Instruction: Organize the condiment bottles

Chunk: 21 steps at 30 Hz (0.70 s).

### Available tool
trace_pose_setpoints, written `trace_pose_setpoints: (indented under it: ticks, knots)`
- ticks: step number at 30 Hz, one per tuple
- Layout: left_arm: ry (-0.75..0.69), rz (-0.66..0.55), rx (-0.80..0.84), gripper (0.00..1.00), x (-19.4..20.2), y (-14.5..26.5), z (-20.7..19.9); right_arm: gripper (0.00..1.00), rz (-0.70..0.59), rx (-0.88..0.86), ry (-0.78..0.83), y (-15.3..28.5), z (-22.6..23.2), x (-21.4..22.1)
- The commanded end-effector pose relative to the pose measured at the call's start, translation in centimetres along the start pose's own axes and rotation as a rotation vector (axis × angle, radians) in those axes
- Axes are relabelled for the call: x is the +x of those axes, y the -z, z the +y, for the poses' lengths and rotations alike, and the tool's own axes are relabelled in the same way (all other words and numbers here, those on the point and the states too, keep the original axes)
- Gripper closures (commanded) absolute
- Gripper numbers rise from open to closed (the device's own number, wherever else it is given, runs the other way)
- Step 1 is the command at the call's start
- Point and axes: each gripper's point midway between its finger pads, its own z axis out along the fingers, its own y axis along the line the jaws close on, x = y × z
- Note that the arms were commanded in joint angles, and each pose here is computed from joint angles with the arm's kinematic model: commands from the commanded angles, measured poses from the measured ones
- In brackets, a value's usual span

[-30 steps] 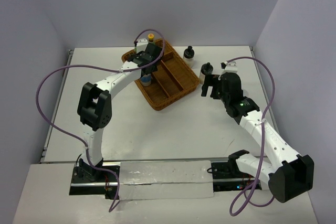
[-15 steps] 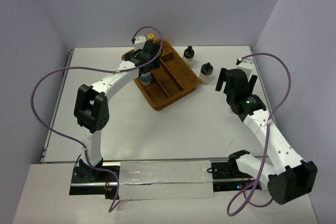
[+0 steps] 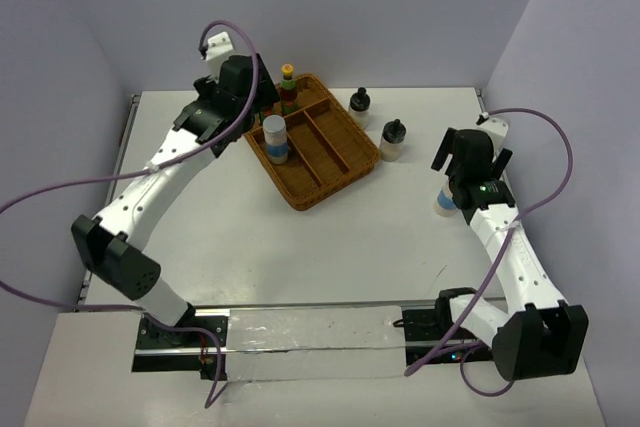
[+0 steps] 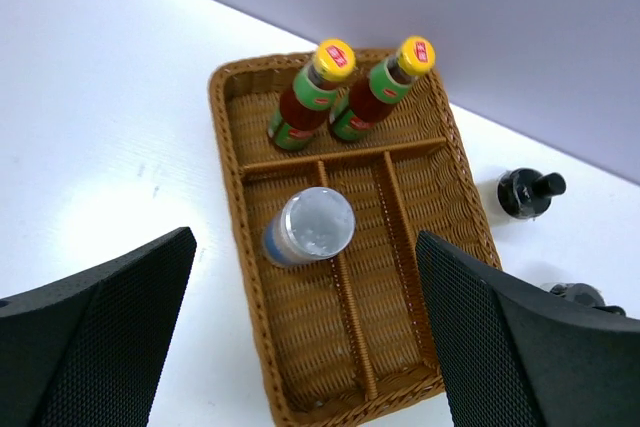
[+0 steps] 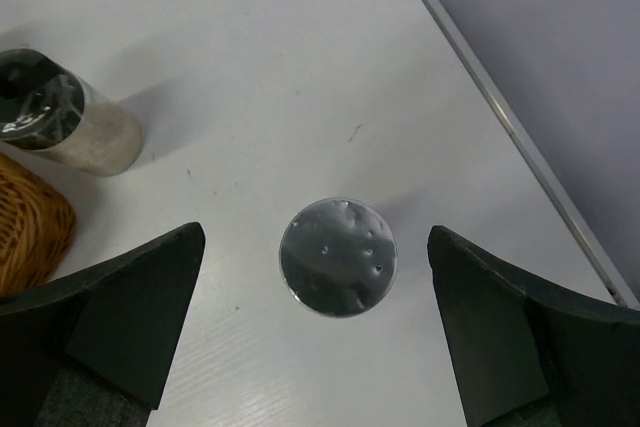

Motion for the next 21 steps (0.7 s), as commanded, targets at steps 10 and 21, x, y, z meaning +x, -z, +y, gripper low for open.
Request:
trace_pose_setpoints:
  ticks: [10, 21]
  knots:
    - [0.098, -0.119, 0.004, 0.01, -5.0, 5.6, 3.3, 0.15, 0.093, -0.006, -0.016, -3.9, -0.6, 4.0]
    - [0.095, -0.102, -0.005, 0.01, -4.3, 5.4, 3.5, 0.54, 0.077, -0.012, -0.023, -3.2, -0.9, 4.0]
